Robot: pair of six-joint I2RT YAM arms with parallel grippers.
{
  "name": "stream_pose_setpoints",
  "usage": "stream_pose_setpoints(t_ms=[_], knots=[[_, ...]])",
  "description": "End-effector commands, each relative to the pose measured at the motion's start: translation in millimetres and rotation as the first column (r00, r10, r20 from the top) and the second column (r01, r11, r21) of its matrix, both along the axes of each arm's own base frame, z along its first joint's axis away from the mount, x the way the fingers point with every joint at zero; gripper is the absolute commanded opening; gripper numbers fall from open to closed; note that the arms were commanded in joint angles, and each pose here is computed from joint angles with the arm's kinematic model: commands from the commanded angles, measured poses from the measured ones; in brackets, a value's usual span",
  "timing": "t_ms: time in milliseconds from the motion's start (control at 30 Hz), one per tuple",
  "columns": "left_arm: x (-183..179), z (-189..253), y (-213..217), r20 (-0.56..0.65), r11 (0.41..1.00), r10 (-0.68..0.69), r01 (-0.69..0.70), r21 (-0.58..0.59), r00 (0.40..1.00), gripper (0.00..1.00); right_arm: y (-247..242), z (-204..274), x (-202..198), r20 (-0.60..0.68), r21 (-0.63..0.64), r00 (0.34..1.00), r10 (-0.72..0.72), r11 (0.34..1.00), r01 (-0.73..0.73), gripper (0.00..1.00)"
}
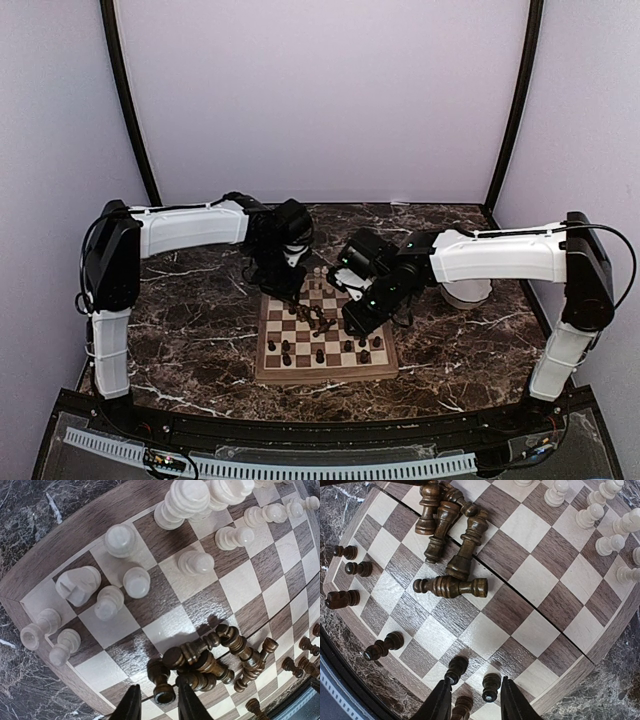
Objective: Set up the chess pieces on the board
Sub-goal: Pick up the rook from the chessboard, then place the rook at h8.
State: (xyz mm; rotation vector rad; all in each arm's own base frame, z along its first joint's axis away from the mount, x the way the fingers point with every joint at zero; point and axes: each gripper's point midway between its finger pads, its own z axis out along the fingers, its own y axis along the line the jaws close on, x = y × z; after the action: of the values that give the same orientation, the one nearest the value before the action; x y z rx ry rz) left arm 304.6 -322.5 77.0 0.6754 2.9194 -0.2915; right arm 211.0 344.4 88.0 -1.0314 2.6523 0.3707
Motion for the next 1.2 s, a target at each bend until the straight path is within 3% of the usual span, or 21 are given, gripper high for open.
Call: stream_pose_setpoints(t_ms=[0,133,300,633,900,1167], knots=[[-5,-4,2,-0.031,1.0,-0.012,0.012,0.012,0.999,0.28,4,14,1,0.03,0.045,0.999,-0.012,0.999,0.01,0.35],[-6,-6,2,-0.038,1.0,-0.013,0.013,0.01,0.999,0.24,3,14,1,0.027,0.045,0.999,-0.016,0.999,0.015,0.35],[-8,1,7,-0.04,0.999,-0.014,0.015,0.028,0.999,0.11,2,14,0,0.026,0.046,0.999,-0.019,0.999,0.018,0.35],[-16,45,33,0.044,0.999,0.01,-0.011,0.045,0.999,0.04,5,13,-1,0.019,0.046,1.0,-0.002,0.999,0.002,0.36],[-66,78,50,0.097,0.994,-0.032,0.041,-0.097,0.995,0.04,10,11,-2,0.009,0.05,1.0,0.017,0.999,-0.018,0.36],[-126,62,65,0.108,0.977,-0.142,0.157,-0.146,0.984,0.04,17,7,-3,-0.01,0.058,0.999,0.037,0.998,-0.036,0.36]])
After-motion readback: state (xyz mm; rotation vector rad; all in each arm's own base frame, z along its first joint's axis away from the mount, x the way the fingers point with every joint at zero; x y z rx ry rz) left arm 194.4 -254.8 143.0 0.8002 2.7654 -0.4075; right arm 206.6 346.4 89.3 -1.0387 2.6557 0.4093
